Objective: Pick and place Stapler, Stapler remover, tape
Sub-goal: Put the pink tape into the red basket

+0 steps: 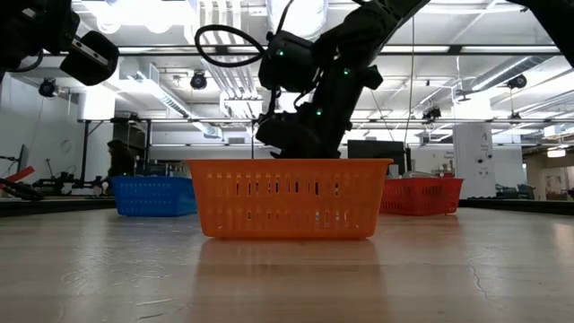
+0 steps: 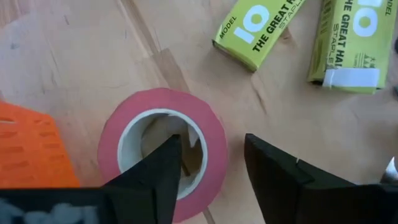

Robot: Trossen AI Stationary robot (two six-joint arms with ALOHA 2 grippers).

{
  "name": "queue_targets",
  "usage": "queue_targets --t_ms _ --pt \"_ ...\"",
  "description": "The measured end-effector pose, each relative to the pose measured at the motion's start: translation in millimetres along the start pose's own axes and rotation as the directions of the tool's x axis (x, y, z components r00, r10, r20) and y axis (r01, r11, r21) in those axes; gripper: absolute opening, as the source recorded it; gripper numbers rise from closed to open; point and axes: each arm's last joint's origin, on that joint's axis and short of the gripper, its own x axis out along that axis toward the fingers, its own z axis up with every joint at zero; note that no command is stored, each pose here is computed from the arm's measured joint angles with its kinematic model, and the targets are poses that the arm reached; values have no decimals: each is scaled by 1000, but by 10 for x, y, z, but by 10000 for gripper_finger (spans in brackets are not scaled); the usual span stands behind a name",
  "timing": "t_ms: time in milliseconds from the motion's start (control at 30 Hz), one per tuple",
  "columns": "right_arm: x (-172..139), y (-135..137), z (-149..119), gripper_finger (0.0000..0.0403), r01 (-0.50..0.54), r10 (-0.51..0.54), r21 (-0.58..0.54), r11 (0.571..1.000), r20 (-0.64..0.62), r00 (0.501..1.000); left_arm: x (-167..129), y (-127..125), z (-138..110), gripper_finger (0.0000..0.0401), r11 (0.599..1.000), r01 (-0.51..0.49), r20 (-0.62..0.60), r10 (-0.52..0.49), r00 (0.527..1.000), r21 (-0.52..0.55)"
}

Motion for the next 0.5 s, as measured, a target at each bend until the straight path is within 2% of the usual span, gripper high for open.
queue_targets --t_ms 367,500 --pt "2 -1 -4 65 1 -1 -4 1000 -3 1000 0 0 0 39 1000 0 0 0 1000 0" --pt "2 -2 -4 42 2 -2 -11 1000 -3 1000 0 0 0 39 1000 0 0 0 1000 0"
